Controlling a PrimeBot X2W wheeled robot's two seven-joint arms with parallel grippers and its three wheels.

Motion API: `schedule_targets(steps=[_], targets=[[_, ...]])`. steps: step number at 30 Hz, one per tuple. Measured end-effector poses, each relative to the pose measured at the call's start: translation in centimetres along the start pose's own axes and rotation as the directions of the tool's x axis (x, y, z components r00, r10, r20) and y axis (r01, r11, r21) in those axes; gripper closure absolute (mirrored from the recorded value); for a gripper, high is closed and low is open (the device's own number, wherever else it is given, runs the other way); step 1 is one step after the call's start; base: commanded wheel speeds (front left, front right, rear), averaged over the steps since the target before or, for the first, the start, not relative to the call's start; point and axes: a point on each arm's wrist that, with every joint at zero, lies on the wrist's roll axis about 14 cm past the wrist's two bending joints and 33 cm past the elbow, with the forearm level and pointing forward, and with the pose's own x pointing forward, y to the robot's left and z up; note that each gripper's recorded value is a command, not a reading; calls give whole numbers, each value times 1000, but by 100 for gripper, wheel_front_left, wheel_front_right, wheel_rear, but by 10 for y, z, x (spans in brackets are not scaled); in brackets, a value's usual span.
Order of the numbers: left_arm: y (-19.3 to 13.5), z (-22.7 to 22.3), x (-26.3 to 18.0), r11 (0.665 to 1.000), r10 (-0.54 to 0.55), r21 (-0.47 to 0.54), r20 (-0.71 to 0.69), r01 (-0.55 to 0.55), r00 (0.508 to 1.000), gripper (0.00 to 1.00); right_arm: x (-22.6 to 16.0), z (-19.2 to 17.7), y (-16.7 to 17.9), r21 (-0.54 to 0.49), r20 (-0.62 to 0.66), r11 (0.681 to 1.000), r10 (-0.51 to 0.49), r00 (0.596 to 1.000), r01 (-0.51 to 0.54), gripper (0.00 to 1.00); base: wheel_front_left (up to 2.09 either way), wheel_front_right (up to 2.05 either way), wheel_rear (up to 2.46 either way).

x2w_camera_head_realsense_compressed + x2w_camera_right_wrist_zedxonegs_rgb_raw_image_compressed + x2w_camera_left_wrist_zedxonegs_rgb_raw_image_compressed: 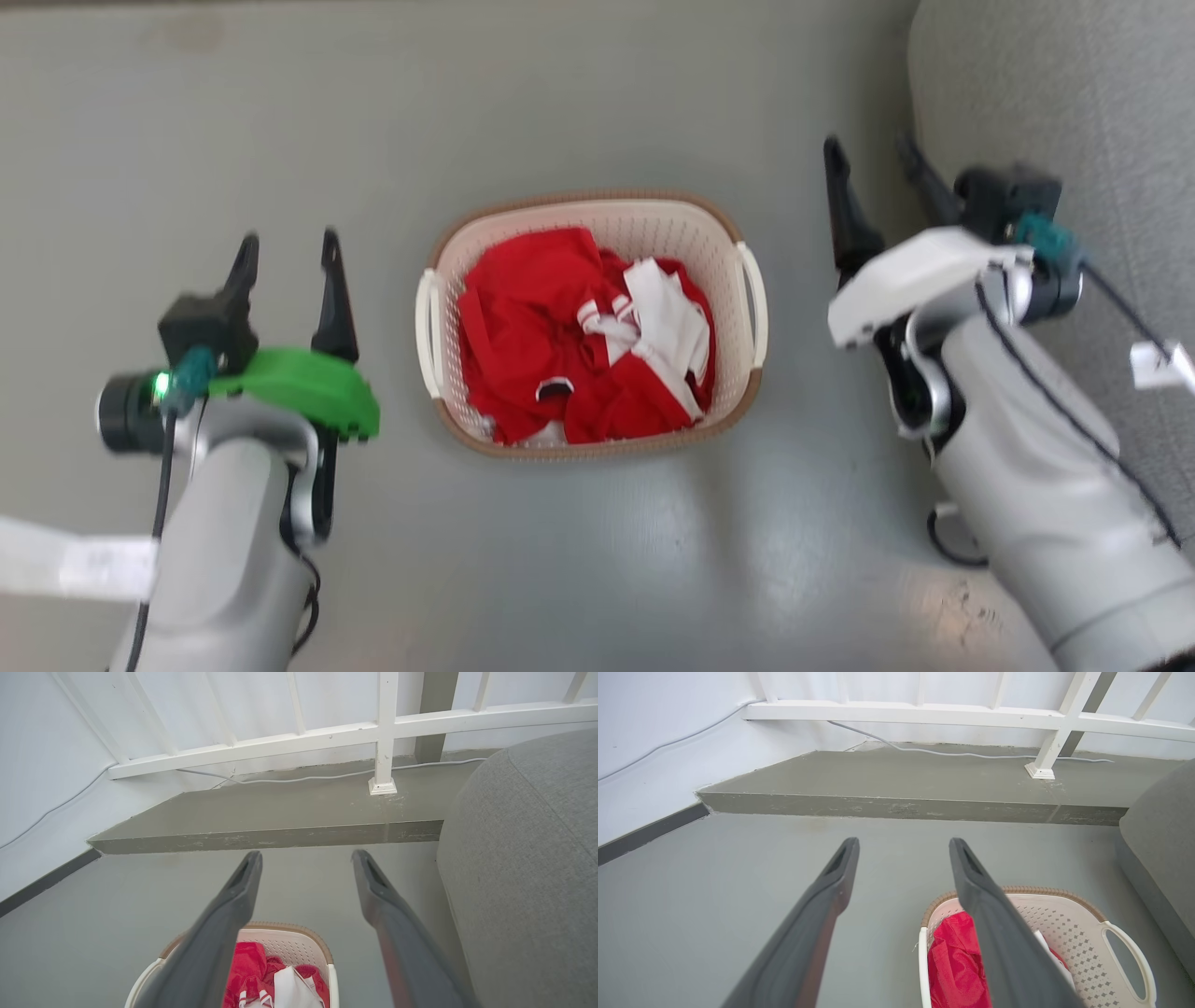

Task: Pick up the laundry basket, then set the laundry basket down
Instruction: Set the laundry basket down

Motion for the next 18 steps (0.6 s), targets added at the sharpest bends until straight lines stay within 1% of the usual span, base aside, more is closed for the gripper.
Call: schedule_targets(steps=[3, 4, 5, 7, 12, 18], targets=[[5, 8, -17, 1000, 20, 2, 24, -20, 1000, 0, -16, 5, 5, 5, 20, 1000, -2, 1000, 2, 0, 0, 0, 0], [6, 14, -28, 1000, 28, 4, 42, -29, 999, 0, -28, 8, 8, 8, 32, 1000, -2, 999, 2, 0, 0, 0, 0], [6, 14, -28, 1000, 28, 4, 42, -29, 999, 0, -28, 8, 8, 8, 32, 1000, -2, 999, 2, 0, 0, 0, 0], [7, 17, -40, 999, 36, 17, 53, -37, 998, 0, -39, 10, 9, 12, 39, 1000, -5, 999, 5, 0, 0, 0, 0], [10, 22, -71, 998, 58, 13, 73, -59, 996, 0, -68, 10, 13, 9, 53, 1000, -12, 999, 11, 0, 0, 0, 0], [15, 28, -104, 996, 90, 12, 105, -91, 990, 0, -101, 10, 23, 30, 71, 999, -16, 997, 14, 0, 0, 0, 0]])
